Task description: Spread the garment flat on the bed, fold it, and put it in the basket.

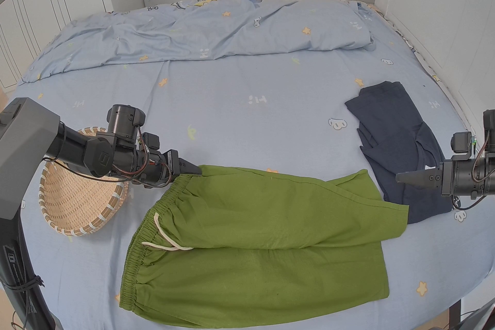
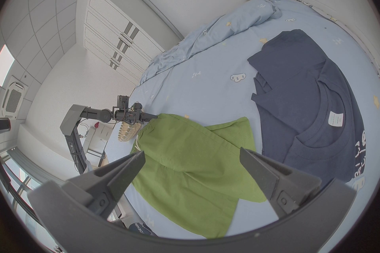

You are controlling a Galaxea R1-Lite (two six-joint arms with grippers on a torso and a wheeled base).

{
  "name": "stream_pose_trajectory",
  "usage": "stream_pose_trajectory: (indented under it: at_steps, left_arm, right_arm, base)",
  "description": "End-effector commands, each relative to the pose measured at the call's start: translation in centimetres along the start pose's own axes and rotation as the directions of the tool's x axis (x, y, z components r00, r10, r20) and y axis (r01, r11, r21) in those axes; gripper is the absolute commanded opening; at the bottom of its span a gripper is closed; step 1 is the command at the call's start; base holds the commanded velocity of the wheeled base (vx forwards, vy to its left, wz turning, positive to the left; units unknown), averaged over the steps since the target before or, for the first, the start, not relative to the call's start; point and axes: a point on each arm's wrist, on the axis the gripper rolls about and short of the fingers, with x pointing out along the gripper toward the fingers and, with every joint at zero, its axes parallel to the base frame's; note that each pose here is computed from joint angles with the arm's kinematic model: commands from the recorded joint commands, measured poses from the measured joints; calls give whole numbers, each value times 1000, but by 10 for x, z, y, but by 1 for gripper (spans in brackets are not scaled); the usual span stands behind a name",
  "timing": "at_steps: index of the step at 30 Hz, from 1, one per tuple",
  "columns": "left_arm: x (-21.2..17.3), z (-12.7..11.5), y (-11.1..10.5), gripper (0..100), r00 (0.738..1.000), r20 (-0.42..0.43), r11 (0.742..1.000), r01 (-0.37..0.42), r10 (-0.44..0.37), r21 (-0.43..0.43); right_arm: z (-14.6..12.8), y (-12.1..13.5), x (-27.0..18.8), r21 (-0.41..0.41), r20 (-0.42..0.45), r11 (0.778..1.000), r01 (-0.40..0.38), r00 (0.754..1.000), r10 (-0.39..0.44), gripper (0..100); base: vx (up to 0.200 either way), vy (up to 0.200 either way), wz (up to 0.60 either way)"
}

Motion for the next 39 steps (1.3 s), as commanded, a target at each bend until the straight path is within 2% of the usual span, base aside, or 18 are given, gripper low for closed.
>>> stream_pose_trajectory:
  at_steps: [1,9,13,14,17,26,32,39]
  left_arm:
    - [4,-2,2,0,1000,-10,1000,-2,2,-3]
    - [-1,1,2,0,1000,2,1000,-3,3,-1]
    - [-19,4,-6,0,999,37,1000,2,-3,12]
    - [-32,8,-14,0,998,68,1000,10,-12,30]
    - [-47,12,-14,0,995,99,1000,9,-12,29]
    - [-43,11,-13,0,996,90,1000,10,-13,27]
    - [-44,10,-15,0,996,89,999,13,-16,30]
    - [-44,10,-14,0,996,88,1000,12,-15,29]
  right_arm:
    - [0,-1,1,4,-3,1000,2,1000,-2,100]
    - [-2,-4,5,14,-17,1000,3,1000,-2,100]
    - [-7,-10,8,38,-38,999,31,999,-30,100]
    - [-9,-14,12,48,-55,997,52,997,-49,100]
    - [-19,-20,13,76,-85,993,90,993,-83,100]
    - [-35,-33,7,140,-112,980,144,985,-129,100]
    - [-44,-51,23,194,-182,968,160,975,-124,100]
    - [-46,-68,40,181,-164,971,158,978,-128,100]
  base:
    - [0,0,0]
    - [0,0,0]
    - [0,0,0]
    - [0,0,0]
    - [0,0,0]
    - [0,0,0]
    - [0,0,0]
    - [0,0,0]
